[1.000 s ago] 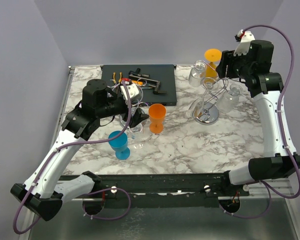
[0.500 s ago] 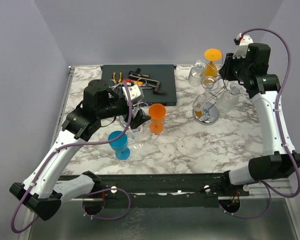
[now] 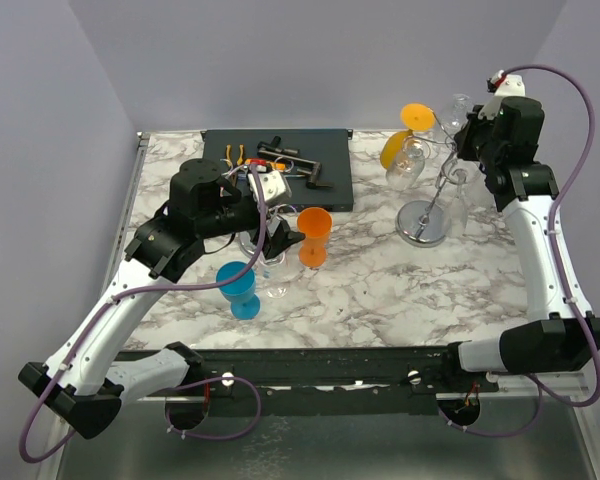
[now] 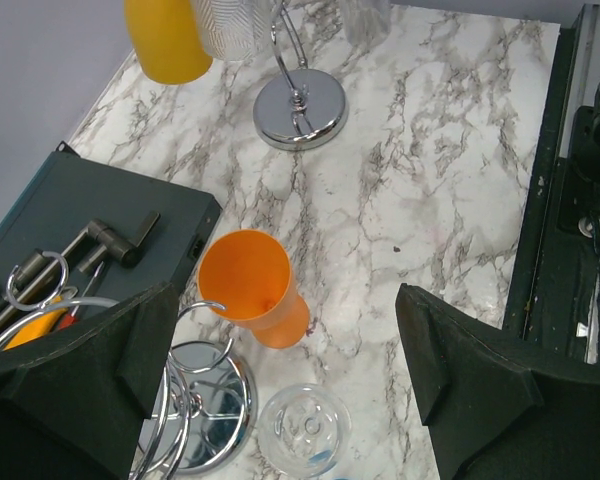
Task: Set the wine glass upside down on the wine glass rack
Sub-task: Adjust the wine rack at the center of the board.
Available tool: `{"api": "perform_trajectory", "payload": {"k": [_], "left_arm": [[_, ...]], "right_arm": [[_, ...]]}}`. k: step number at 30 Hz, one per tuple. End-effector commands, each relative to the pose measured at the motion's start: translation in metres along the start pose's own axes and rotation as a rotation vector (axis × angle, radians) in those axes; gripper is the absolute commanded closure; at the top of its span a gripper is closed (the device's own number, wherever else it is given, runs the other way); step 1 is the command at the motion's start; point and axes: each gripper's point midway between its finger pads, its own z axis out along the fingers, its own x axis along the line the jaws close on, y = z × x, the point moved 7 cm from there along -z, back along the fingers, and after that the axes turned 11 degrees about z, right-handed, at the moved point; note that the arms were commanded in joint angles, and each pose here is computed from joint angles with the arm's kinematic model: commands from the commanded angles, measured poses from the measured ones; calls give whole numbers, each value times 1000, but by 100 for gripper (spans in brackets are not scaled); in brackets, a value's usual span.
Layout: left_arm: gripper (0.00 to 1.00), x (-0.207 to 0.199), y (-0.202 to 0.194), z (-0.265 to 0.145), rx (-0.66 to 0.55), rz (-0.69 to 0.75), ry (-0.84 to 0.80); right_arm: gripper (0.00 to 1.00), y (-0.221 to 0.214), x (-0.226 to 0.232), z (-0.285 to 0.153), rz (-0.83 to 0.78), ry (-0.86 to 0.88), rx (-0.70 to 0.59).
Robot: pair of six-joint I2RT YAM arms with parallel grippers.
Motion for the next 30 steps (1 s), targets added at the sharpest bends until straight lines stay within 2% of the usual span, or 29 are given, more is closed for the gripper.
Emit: {"api": "perform_trajectory", "payload": {"k": [1,13,21,30], "left_arm": [[1,3,8,-3,-5,9,25],[1,-1,8,-3,-7,14,14],[1,-2,9,-7,-12,23,23],[1,-6,5,-13,-8,43,38]], "right_arm": [[99,7,18,-6,174,73,-80],[99,24,12,-13,291,-117,-216],[99,32,55,1,280,-246,-321],[99,56,61,-4,350,-341,-473]]}}
